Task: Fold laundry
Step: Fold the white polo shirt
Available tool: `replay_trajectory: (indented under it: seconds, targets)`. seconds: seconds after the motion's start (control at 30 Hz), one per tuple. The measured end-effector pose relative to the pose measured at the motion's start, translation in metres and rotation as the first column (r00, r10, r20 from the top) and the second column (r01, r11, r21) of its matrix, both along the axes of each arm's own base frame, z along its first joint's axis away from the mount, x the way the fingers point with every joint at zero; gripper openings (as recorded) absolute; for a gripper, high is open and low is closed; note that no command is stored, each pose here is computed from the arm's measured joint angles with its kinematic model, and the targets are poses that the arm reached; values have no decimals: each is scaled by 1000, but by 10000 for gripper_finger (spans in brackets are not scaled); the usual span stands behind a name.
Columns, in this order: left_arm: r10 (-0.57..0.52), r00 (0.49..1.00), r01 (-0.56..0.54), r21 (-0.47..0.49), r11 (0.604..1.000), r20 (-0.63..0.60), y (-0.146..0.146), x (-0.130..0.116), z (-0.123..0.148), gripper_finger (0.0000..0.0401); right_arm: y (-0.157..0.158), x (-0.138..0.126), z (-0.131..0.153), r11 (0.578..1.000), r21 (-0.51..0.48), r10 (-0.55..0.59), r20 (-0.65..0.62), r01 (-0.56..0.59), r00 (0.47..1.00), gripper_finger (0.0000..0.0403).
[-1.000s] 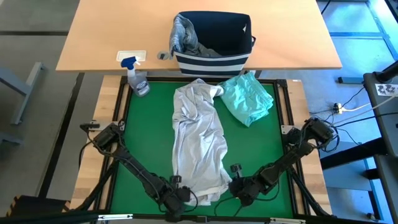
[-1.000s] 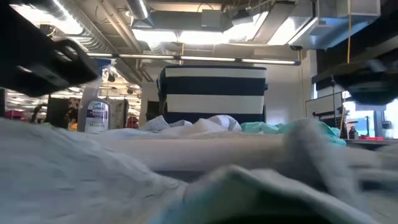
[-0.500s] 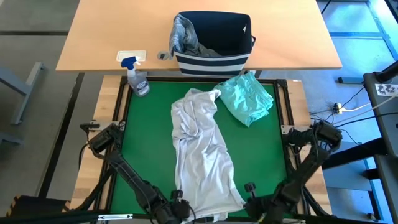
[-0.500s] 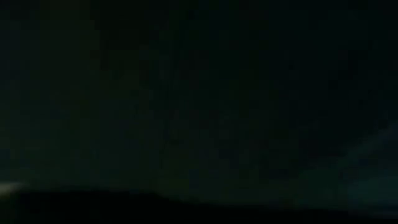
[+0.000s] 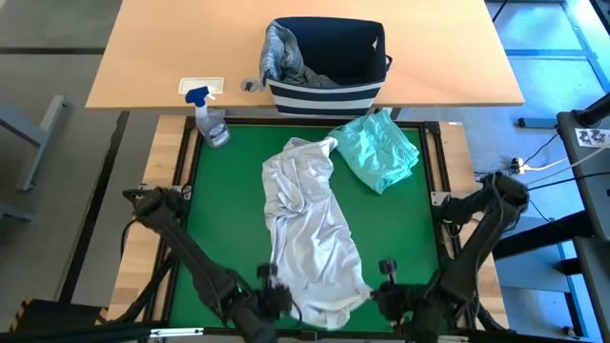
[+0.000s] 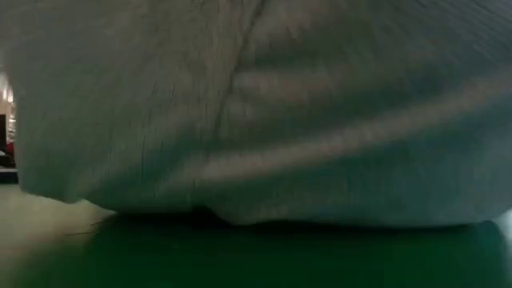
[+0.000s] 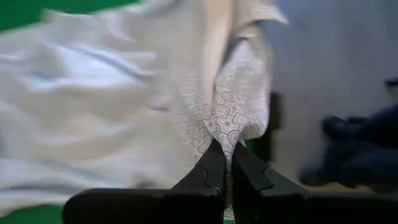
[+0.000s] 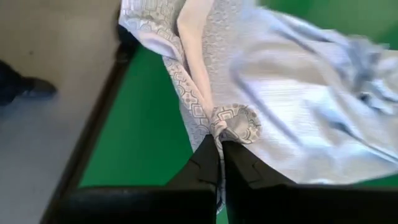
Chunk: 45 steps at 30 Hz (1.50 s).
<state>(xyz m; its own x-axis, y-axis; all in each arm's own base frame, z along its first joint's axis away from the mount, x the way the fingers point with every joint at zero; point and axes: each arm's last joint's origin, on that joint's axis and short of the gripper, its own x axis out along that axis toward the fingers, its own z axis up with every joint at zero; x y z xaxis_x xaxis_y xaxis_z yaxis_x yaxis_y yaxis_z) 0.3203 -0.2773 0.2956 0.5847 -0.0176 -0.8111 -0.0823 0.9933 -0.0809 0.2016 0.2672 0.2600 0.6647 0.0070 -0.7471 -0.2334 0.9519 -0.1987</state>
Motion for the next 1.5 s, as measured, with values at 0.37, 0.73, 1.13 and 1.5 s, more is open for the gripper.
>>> replay_trajectory:
  seconds: [0.37,0.73,1.13,1.5]
  targets:
    - [139,990,-131,163,978,-39,109,-20,46,0,-103,24,62,978,14,-206,57,206,977,1]
    - [207,978,-206,233,950,22,234,-67,40,0,-218,68,69,912,-20,-410,7,410,912,1]
    - [270,958,-288,318,903,100,333,-88,17,0,-340,80,70,786,43,-618,47,616,785,1]
    - [400,900,-435,340,834,172,404,-95,-39,5,-438,98,13,690,100,-714,-74,717,696,3]
